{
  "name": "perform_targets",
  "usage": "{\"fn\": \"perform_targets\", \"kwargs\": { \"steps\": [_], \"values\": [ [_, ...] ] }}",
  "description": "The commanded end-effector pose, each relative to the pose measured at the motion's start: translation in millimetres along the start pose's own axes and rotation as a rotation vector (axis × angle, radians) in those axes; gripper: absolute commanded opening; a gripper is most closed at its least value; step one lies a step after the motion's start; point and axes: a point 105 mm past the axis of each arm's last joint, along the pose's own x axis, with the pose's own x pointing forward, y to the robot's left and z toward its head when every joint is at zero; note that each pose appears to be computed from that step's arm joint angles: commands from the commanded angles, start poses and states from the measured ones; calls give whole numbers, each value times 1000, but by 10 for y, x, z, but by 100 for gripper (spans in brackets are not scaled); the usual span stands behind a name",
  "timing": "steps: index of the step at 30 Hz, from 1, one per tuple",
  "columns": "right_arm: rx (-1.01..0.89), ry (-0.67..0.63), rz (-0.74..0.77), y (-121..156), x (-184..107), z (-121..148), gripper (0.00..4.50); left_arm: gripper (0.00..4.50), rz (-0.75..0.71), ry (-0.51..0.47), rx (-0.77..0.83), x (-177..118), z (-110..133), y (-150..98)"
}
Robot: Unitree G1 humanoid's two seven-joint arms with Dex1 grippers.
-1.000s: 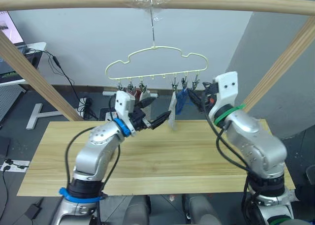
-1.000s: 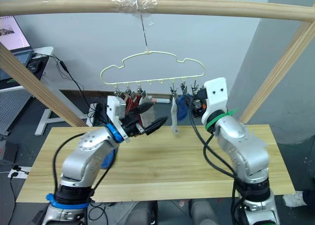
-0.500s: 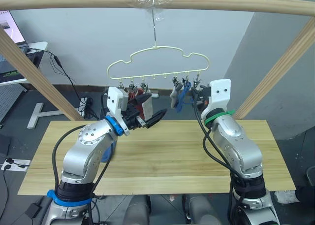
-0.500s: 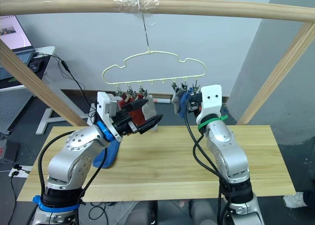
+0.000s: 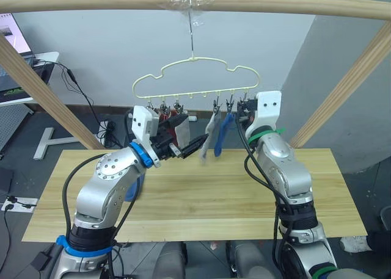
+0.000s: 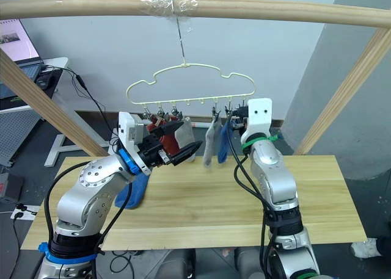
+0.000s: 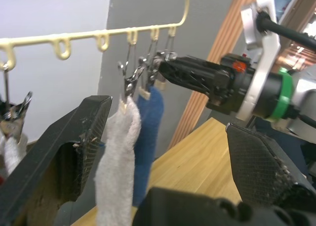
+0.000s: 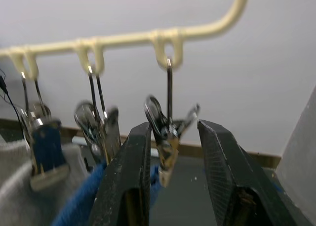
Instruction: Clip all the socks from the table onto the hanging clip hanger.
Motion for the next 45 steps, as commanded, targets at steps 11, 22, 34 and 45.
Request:
{"fn": "perform_targets", "kwargs": {
  "steps": [11, 22, 34, 45],
  "values": [
    [-20, -82, 10, 24, 66, 205, 153, 426, -2, -81, 39, 13, 236, -33],
    [-16, -91, 6, 27, 103, 225, 153, 426, -20, -128, 27, 51, 364, -64],
    [-10, -105, -10, -21, 109, 249, 68, 426, -19, -130, 23, 59, 376, -83],
    [-57, -72, 42, -31, 105, 211, 2, 426, -29, -118, 12, 59, 332, -124]
  ]
}}
